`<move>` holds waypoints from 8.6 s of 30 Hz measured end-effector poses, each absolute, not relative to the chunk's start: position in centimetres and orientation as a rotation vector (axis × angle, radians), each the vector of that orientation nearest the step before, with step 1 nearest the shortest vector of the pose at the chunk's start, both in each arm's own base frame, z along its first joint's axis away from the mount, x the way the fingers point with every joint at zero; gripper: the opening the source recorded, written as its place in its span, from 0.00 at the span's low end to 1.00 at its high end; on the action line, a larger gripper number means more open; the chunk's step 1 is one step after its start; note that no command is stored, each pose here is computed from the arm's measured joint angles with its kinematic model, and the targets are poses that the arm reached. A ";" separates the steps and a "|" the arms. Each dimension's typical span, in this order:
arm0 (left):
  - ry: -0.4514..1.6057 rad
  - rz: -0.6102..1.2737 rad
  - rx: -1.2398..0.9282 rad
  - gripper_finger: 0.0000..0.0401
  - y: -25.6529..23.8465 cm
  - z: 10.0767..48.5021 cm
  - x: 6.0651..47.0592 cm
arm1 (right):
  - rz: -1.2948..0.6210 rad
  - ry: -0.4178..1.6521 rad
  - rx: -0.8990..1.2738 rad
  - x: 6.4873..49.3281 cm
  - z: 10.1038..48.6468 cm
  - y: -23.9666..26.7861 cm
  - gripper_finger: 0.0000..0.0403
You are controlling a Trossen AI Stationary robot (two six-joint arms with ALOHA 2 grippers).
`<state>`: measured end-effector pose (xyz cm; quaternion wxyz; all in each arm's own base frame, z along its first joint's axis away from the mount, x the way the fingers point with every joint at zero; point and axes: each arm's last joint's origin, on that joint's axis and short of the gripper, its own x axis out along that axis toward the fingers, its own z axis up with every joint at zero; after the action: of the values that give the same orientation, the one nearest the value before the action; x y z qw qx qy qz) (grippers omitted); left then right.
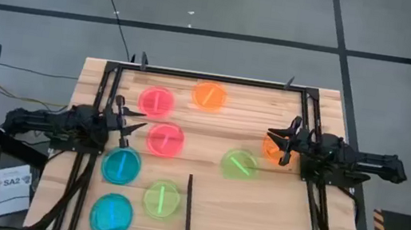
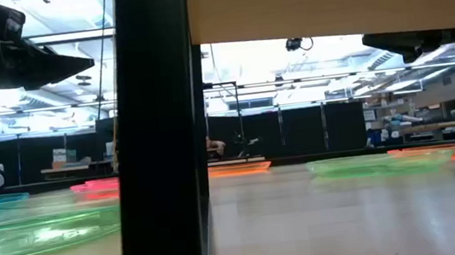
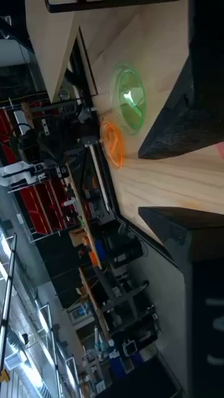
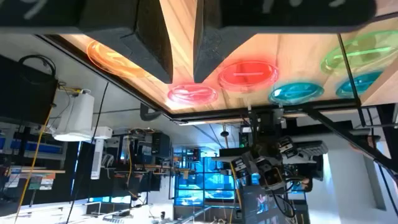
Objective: Place and stack plates onto a shelf
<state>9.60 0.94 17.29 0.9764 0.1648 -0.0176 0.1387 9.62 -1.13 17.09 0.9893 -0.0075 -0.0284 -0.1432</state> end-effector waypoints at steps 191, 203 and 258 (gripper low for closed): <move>-0.031 0.279 0.332 0.35 0.9 17.3 9.6 | -0.612 1.320 0.673 11.5 19.3 -15.2 0.51; -0.031 0.279 0.332 0.35 0.9 17.3 9.6 | -0.536 1.461 0.720 12.4 16.1 -16.4 0.51; -0.031 0.278 0.332 0.35 0.9 17.3 9.6 | -0.465 1.607 0.692 14.0 13.7 -15.9 0.02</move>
<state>9.64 0.94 17.26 0.9765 0.1647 -0.0154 0.1381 13.97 -15.88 13.75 0.6176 0.3006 0.6981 -0.2021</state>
